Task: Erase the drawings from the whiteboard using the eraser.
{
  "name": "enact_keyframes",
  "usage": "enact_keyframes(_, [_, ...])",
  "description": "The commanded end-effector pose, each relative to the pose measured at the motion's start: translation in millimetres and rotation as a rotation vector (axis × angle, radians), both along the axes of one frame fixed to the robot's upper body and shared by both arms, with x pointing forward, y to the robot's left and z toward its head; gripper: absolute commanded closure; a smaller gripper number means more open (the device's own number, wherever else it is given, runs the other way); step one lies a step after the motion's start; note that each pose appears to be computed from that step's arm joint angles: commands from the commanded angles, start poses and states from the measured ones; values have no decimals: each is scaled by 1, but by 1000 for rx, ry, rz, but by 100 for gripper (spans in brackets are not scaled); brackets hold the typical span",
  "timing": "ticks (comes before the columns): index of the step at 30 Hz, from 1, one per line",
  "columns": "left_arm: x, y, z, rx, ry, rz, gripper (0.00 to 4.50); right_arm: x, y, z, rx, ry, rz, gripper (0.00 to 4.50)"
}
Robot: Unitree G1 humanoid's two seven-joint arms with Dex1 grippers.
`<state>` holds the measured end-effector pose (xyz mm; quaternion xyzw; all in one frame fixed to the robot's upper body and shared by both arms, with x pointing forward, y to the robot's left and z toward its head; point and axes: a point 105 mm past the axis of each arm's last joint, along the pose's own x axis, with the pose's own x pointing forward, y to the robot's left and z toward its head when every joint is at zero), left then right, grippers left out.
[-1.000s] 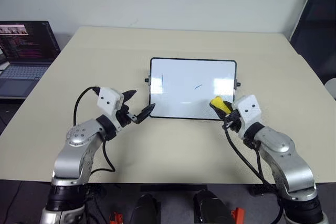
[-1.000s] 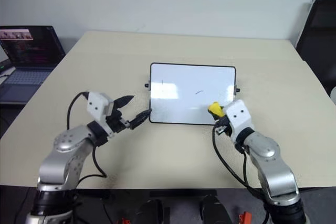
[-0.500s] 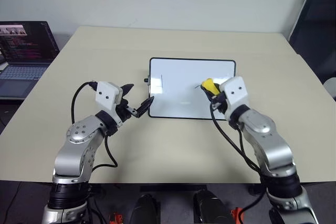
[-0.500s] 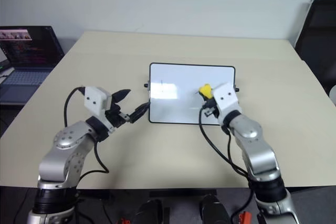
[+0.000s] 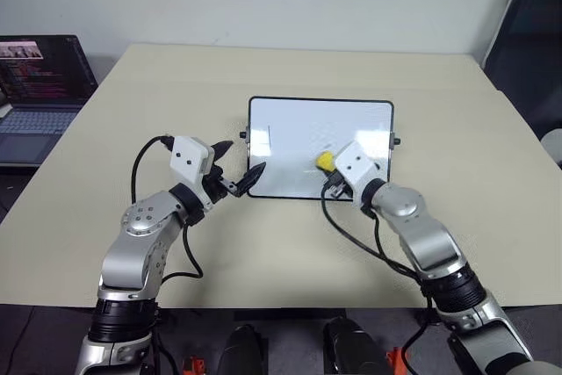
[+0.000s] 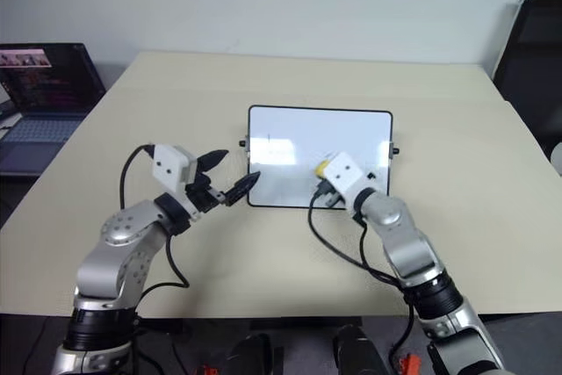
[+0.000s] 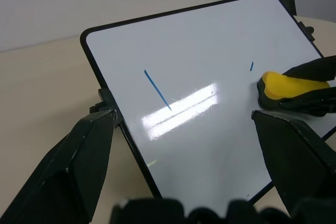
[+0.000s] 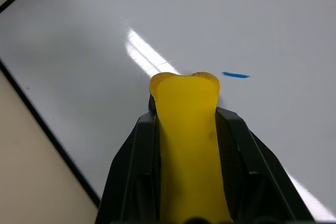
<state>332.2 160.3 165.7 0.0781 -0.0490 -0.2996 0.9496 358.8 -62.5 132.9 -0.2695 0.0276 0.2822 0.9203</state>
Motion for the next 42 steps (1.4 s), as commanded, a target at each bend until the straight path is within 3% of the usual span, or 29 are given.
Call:
enact_keyframes(1, [0, 1, 9, 1, -43, -14, 0, 18, -21, 22, 13, -101, -152, 340])
enact_keyframes(6, [0, 1, 7, 6, -42, -23, 0, 26, -24, 33, 34, -143, -186, 340])
enact_keyframes(15, [0, -1, 7, 10, -44, -33, 0, -1, 4, 0, -84, 18, 52, 340])
enact_keyframes(23, [1, -3, 9, 13, -45, -44, 0, 31, -28, 47, -33, -221, -185, 340])
enact_keyframes(27, [0, -4, 9, 12, -45, -45, 0, 28, -22, 36, -52, -171, -143, 340])
enact_keyframes(34, [0, -3, 6, 14, -40, -40, 0, -2, 5, 1, -164, -24, 90, 340])
enact_keyframes(42, [0, 8, 4, -2, -34, 1, 0, 1, -7, 32, -1, -106, 10, 340])
